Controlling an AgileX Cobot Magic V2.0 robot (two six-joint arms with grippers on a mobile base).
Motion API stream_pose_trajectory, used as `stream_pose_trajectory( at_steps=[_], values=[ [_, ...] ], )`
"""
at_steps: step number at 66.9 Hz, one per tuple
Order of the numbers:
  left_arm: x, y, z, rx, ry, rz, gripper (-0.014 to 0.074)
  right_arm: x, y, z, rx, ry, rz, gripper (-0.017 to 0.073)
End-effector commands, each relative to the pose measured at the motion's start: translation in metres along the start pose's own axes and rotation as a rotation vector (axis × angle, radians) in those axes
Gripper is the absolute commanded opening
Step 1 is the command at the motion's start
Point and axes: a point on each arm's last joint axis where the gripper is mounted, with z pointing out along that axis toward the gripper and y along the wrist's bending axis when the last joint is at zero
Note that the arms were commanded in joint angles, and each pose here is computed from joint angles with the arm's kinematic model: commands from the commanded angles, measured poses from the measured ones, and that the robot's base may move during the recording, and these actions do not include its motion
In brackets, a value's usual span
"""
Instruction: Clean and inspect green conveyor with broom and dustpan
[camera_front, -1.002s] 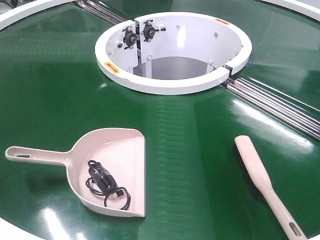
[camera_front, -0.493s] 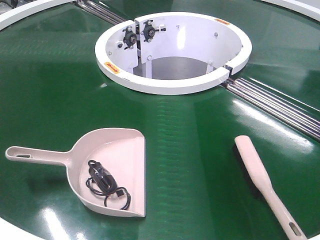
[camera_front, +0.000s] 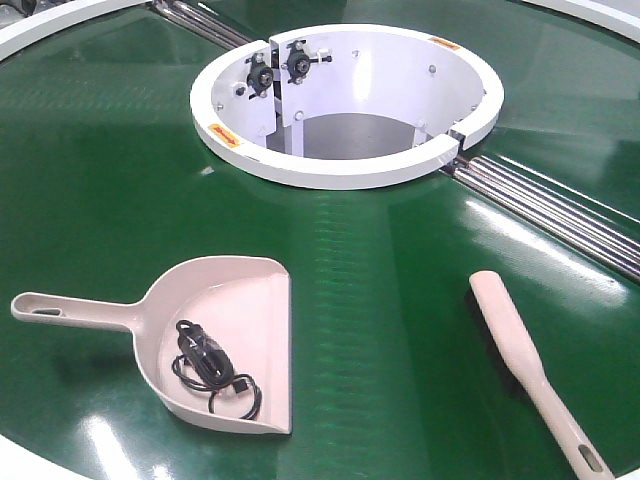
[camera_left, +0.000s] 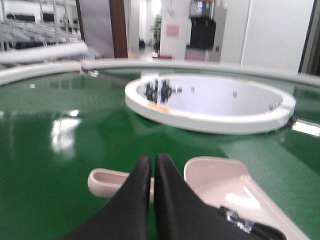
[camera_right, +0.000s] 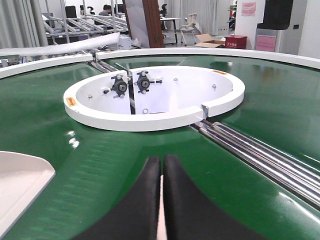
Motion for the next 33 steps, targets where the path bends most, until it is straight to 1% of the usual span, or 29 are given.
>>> stream_pose_trajectory(
  at_steps=[1,9,33],
  values=[
    [0.0082,0.0002,-0.0019,-0.002,-0.013,-0.020,-0.0008,-0.0136,-0.0012,-0.0008,0.014,-0.079,-0.001,-0.0010],
    [0.0118,0.0004,-0.0017,-0.004,0.027,-0.020,-0.0008,-0.0135,-0.0011,-0.0009,0.014,-0.078,-0.001,-0.0010],
    [0.0114,0.0004,-0.0017,-0.004,0.025,-0.019,-0.0008,-0.0134,-0.0011,-0.0009,0.014,-0.077,-0.002,-0.0010]
  ],
)
